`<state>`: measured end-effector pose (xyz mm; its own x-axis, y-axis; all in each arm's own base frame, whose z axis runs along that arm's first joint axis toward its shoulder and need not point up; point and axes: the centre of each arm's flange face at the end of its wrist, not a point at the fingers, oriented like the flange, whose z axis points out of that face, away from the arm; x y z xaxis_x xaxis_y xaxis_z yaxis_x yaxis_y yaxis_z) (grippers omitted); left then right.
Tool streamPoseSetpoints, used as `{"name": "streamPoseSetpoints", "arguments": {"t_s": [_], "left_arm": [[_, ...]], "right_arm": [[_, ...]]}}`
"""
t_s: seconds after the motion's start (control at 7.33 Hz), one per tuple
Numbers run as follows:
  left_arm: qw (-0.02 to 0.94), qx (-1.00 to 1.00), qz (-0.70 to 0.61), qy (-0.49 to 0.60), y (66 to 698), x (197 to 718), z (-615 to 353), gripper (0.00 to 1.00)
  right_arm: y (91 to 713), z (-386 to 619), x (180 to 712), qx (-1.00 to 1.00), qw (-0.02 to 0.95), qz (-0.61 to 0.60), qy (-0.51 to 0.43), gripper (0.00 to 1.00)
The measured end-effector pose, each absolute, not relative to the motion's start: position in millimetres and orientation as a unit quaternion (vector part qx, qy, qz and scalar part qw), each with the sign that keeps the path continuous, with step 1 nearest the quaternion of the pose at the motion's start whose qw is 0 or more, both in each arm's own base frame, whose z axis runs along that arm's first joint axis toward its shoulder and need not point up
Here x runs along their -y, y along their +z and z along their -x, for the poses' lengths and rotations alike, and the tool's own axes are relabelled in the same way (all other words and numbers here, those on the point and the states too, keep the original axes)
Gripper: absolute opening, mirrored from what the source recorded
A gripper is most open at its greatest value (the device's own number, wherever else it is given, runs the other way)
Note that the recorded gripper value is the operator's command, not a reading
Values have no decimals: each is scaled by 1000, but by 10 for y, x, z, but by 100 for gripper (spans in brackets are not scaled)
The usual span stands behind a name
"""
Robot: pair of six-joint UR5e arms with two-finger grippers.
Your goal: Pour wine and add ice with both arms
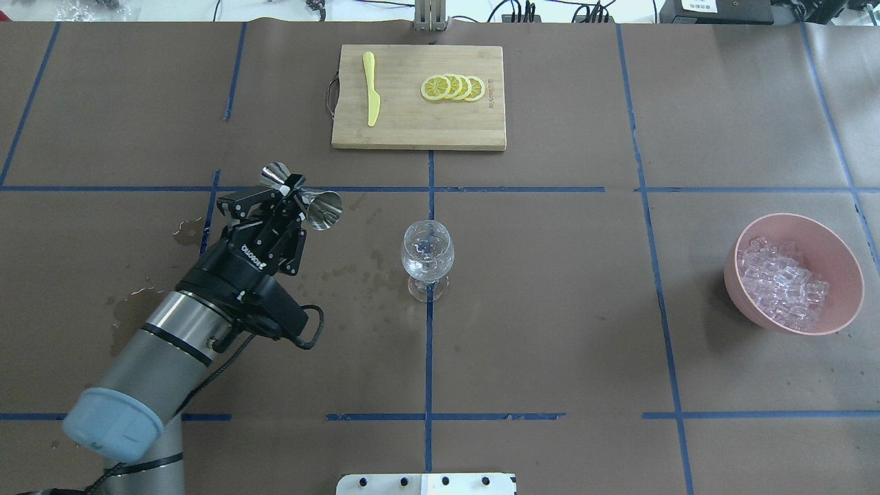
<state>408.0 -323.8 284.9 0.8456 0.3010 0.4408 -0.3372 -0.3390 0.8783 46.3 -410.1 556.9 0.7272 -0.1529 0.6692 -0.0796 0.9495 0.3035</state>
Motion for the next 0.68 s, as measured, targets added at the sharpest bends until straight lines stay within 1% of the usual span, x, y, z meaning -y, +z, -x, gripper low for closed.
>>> {"name": "streamPoseSetpoints", "arguments": {"t_s": [0.41, 0.68], "left_arm": [[585, -93, -761, 263, 3887, 3221, -3351, 0], [597, -181, -738, 256, 4307, 3147, -2983, 0]], "right_arm": [[5569, -463, 4101, 369, 916, -157, -19, 100], [5574, -462, 4102, 369, 916, -157, -19, 100]]}}
